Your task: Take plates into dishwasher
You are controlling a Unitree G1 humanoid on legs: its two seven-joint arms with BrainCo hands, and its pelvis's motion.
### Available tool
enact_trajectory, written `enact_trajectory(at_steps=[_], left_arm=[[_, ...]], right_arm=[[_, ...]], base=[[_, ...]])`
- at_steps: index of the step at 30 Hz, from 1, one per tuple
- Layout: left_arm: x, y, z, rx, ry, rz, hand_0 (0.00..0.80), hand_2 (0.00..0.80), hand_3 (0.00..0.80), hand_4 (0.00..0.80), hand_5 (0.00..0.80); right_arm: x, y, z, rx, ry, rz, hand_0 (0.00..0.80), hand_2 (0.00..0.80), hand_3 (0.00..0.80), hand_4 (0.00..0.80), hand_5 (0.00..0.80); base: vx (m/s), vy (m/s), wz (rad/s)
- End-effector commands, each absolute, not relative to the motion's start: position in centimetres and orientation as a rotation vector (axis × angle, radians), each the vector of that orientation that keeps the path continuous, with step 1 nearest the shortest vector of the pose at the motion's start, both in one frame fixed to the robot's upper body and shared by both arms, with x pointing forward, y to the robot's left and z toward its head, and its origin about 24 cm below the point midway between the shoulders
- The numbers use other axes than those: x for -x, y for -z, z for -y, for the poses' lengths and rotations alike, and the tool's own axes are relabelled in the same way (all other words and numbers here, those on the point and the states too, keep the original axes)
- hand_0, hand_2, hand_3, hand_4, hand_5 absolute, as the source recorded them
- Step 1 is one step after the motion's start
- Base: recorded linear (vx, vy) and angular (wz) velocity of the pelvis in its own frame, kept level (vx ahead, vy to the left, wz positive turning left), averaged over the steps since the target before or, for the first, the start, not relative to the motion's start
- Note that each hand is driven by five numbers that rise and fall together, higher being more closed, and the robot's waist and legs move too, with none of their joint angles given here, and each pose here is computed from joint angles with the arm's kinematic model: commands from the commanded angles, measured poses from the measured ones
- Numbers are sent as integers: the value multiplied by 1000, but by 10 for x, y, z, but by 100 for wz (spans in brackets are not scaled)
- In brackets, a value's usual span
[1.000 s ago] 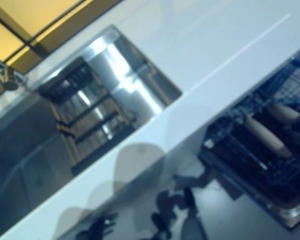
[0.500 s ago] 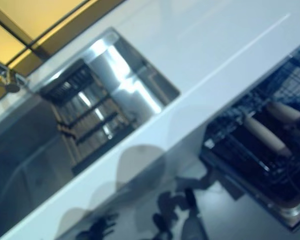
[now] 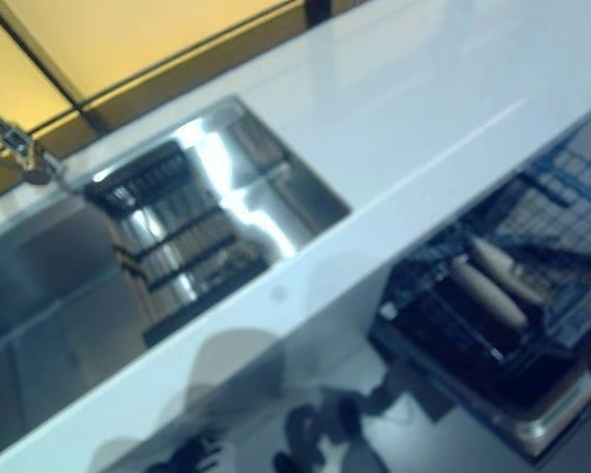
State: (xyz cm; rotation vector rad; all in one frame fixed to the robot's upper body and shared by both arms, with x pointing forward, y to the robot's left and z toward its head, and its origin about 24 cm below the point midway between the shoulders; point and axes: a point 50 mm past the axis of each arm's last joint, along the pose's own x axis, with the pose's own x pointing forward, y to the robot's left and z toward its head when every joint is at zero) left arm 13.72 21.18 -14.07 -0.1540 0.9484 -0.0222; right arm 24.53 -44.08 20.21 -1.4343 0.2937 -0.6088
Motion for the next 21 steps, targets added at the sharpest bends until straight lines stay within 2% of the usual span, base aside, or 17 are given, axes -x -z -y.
enact_trajectory(at_steps=[1,21], left_arm=[[-144,132,-244,62,-70,-899,0,0,0,0,0],[-126,140,-255,47,-170,-973,0,0,0,0,0]], right_arm=[[-234,-219,450,1404,678,-281,0,0,0,0,0],[-185,-212,486,1312,762,-429,0,0,0,0,0]], base=[[51,17,0],[35,41,0]])
